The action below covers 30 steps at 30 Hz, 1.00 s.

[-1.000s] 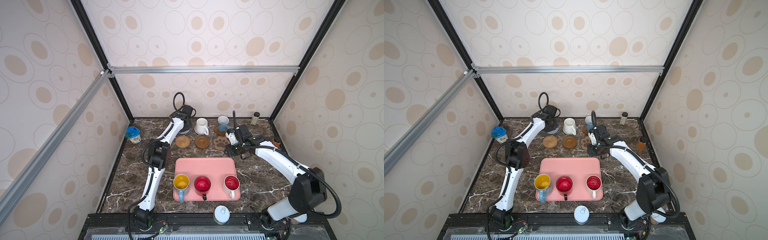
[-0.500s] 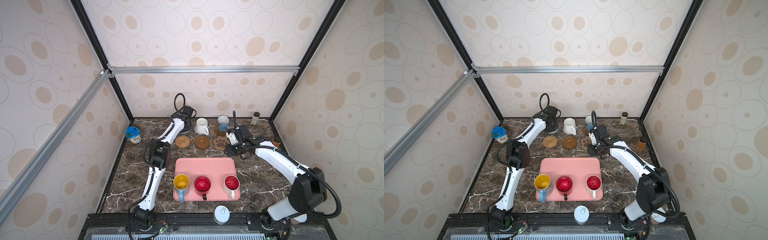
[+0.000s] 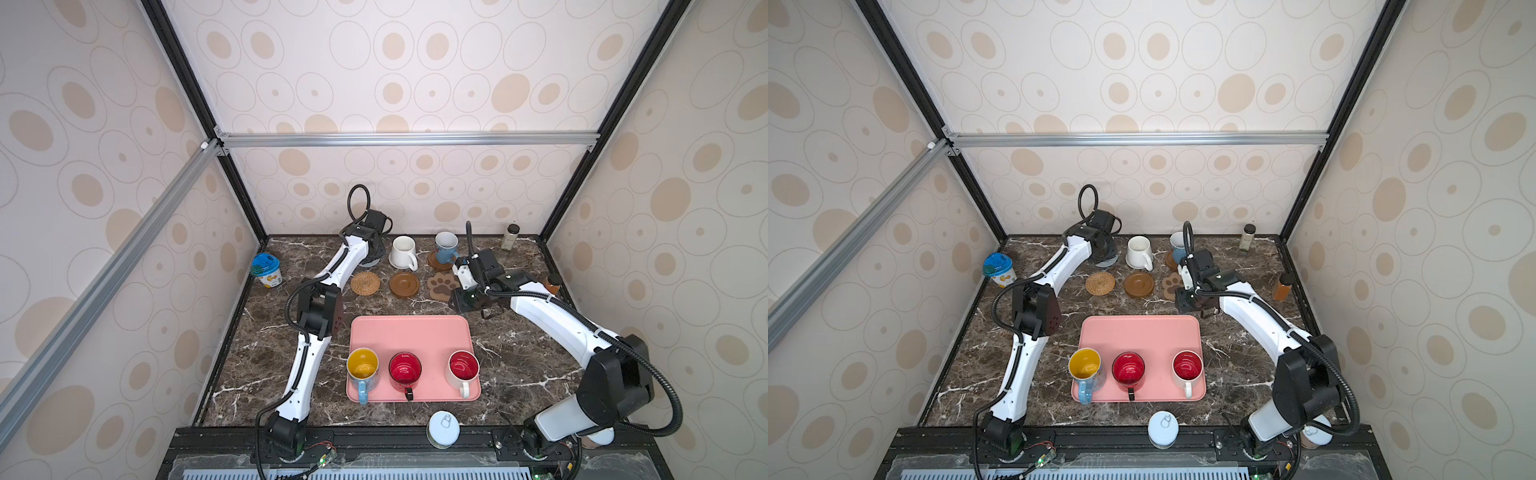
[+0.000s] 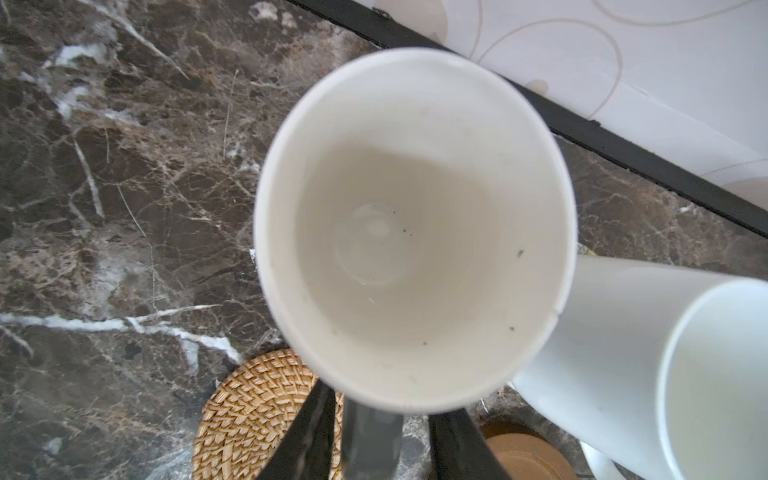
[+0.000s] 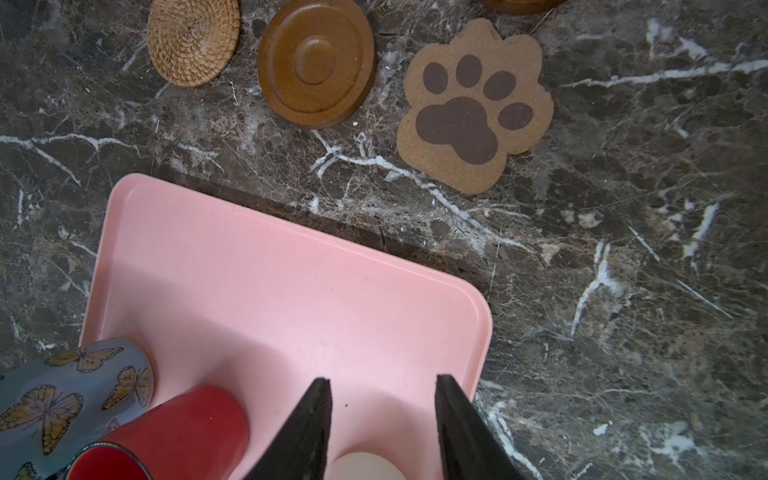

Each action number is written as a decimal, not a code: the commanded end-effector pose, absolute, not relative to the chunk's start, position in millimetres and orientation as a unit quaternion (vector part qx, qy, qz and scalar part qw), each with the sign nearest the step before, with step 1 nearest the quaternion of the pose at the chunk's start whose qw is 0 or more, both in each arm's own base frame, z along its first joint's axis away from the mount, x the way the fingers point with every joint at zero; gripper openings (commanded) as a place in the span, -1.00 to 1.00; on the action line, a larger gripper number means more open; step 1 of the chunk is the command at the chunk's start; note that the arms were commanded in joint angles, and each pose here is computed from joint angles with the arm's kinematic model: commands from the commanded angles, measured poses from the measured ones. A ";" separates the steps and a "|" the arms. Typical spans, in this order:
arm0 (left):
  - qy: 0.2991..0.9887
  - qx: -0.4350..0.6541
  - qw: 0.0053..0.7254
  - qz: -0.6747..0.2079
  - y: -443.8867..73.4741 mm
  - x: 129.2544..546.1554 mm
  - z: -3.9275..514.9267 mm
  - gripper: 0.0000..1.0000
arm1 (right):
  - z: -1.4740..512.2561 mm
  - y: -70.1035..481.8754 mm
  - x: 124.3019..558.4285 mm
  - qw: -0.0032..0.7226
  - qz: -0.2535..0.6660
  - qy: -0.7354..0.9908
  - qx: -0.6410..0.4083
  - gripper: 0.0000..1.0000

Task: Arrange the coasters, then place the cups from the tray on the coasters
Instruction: 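Lower the white mug onto the grey knit coaster and open left gripper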

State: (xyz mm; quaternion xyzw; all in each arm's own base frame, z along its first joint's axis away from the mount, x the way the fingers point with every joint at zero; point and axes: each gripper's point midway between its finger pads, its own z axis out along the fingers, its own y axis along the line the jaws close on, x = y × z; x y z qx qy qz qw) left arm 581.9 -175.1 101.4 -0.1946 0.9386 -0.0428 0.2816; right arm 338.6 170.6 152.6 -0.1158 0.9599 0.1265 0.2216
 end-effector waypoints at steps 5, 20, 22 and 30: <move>0.926 -0.205 0.312 -0.053 -179.3 587.0 128.2 -0.22 | 152.7 162.6 334.3 0.215 0.119 0.964 -0.102 -0.11; 0.923 -0.207 0.315 -0.080 -201.2 582.9 133.7 -0.22 | 154.4 161.2 332.7 0.217 0.118 0.964 -0.100 -0.11; 0.922 -0.209 0.316 -0.084 -202.9 583.6 134.2 -0.21 | 154.0 161.2 332.4 0.217 0.118 0.964 -0.099 -0.11; 0.917 -0.213 0.320 -0.105 -211.7 585.7 138.6 -0.16 | 155.4 158.8 332.1 0.219 0.112 0.964 -0.098 -0.11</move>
